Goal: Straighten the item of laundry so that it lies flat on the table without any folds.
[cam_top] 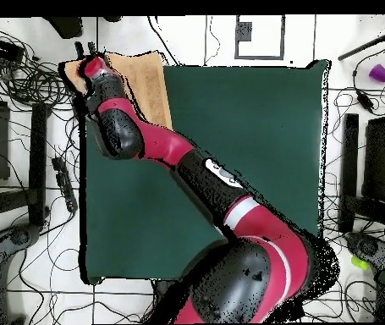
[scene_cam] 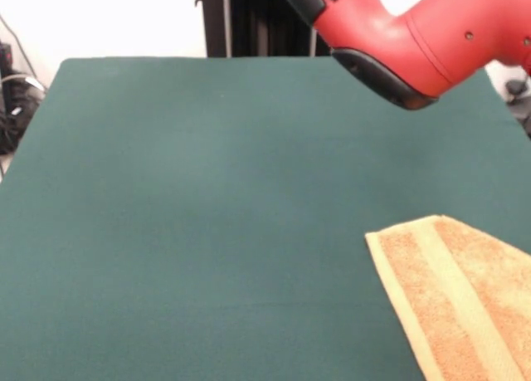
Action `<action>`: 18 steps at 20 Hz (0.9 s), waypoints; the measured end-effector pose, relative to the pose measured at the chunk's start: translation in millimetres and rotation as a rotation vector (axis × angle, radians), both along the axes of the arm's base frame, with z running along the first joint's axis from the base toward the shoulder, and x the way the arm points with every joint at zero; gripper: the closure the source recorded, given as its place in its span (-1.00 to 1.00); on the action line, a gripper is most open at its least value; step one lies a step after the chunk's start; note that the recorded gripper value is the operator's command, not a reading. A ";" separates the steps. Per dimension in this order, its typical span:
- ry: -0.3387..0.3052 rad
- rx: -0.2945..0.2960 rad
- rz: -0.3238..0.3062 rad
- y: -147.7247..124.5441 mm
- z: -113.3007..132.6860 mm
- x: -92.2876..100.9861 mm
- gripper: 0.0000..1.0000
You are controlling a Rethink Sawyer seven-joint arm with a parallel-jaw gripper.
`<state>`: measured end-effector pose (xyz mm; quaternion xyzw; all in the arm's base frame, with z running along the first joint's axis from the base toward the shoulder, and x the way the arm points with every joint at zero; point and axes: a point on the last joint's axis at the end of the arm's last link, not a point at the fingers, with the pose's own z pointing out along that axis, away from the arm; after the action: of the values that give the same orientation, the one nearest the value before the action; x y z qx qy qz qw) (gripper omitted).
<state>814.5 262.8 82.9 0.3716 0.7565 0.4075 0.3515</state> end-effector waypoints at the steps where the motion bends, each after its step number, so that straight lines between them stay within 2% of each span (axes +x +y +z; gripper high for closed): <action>1: 0.003 0.007 -0.007 -2.2 4.4 1.6 -1.00; 6: 0.082 0.089 -0.081 -26.0 50.7 21.6 -1.00; 7: 0.105 0.129 -0.108 -35.7 76.2 32.4 -1.00; 9: 0.112 0.163 -0.126 -42.6 98.2 40.6 -1.00; 11: 0.099 0.221 -0.155 -55.9 144.0 55.6 -1.00; 13: 0.085 0.246 -0.169 -61.8 166.4 61.8 -1.00; 14: 0.079 0.270 -0.184 -67.8 186.8 67.0 -1.00; 18: 0.120 0.320 -0.199 -80.9 228.3 78.3 -1.00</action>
<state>892.8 181.9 311.2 0.5191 0.6613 0.4630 0.2809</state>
